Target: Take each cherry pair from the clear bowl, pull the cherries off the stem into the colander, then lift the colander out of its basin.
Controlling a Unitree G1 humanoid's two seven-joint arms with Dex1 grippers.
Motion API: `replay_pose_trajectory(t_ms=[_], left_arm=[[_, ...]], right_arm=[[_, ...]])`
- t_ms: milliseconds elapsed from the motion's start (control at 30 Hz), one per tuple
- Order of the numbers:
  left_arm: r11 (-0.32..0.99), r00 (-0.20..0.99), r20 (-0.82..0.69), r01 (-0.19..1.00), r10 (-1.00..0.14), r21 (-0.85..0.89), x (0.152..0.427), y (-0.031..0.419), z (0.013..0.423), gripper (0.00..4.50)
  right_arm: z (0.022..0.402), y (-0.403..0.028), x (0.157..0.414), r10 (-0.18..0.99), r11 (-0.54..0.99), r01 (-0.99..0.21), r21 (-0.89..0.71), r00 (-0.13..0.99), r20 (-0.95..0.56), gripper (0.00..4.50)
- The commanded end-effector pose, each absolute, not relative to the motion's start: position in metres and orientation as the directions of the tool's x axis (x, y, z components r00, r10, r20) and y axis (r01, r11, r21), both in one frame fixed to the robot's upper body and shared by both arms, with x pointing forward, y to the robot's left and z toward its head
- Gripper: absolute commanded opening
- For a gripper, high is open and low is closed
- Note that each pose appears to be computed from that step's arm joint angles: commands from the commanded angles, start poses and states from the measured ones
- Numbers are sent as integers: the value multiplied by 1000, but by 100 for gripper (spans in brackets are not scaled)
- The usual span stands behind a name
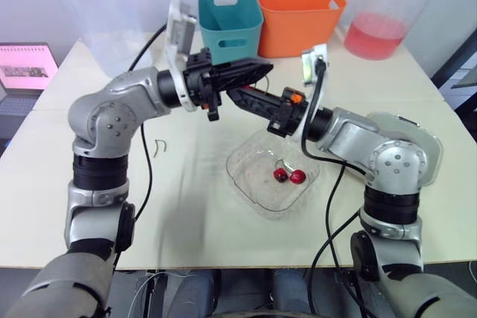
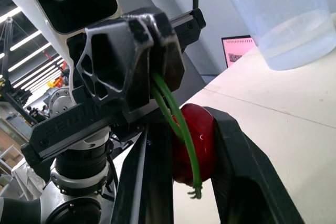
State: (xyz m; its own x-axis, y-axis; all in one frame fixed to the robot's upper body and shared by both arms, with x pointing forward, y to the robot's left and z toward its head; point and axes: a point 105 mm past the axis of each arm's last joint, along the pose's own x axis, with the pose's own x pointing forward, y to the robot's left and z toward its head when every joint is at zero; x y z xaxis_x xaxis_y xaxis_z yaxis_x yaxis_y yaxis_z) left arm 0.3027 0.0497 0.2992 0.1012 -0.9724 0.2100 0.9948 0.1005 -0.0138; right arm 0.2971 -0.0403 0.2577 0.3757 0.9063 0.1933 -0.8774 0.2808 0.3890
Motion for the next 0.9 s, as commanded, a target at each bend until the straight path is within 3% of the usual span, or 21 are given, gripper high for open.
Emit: replay_pose_trajectory(t_ms=[33, 900], left_arm=[[103, 92, 239, 994, -967, 33, 301, 53, 312, 0], [122, 105, 278, 992, -955, 45, 308, 56, 324, 0]], right_arm=[[261, -40, 287, 919, 270, -903, 336, 345, 191, 76], [207, -48, 280, 933, 357, -902, 241, 356, -48, 76]])
